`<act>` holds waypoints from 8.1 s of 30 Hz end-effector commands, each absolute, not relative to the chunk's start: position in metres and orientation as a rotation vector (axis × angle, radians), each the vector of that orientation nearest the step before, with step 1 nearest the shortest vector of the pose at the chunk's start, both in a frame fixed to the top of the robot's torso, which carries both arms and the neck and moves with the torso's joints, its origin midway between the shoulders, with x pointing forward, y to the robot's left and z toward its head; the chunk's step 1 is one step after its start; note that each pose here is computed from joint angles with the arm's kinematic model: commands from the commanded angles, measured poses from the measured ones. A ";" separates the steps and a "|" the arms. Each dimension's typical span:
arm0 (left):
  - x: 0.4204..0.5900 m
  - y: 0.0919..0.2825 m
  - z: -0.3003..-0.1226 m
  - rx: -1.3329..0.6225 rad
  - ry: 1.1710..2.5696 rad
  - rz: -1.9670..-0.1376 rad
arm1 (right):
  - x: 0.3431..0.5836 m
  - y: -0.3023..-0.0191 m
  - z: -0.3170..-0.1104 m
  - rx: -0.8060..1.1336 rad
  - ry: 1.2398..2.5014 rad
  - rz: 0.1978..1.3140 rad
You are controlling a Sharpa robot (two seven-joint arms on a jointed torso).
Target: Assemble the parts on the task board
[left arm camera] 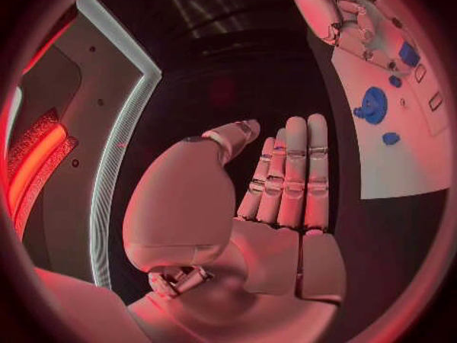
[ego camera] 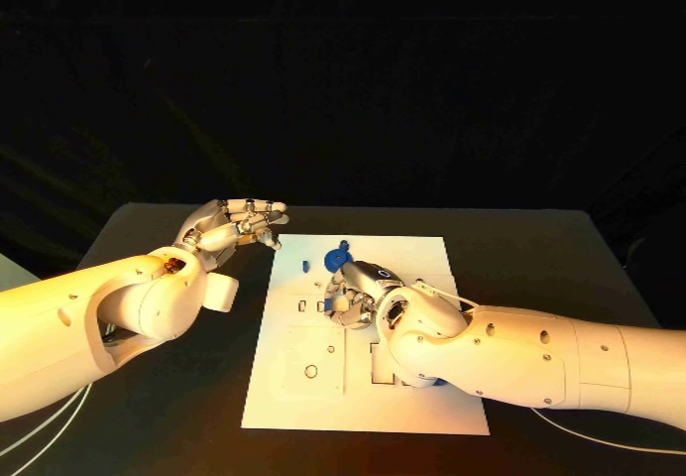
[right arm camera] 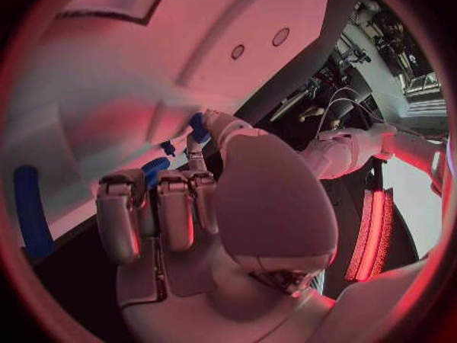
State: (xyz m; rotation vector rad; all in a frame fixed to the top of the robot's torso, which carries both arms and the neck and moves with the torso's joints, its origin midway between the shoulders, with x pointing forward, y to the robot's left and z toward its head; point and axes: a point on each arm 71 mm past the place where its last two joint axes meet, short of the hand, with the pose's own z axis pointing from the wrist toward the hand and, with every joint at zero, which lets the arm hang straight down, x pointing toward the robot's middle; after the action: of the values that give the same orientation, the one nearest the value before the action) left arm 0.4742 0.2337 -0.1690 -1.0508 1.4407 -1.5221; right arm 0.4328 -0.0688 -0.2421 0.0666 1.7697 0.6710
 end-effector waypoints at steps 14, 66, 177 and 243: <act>0.474 0.234 -0.169 -1.013 1.464 -1.516 | 0.422 -0.070 -0.236 0.043 1.737 0.725; 0.506 0.153 -0.195 -0.107 2.373 -0.570 | 0.452 -0.209 -0.166 0.439 1.677 0.753; 0.499 0.145 -0.212 -0.164 2.332 -0.562 | 0.455 -0.210 -0.175 0.444 1.738 0.721; 0.486 0.146 -0.227 -0.101 2.288 -0.508 | 0.455 -0.212 -0.179 0.448 1.746 0.715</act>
State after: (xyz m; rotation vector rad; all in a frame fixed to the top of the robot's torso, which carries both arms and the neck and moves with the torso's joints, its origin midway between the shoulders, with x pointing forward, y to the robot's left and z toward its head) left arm 0.4878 0.1480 -0.2257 -0.1269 2.2697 -0.5112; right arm 0.4555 -0.2128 -0.1788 0.4622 1.7368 0.7104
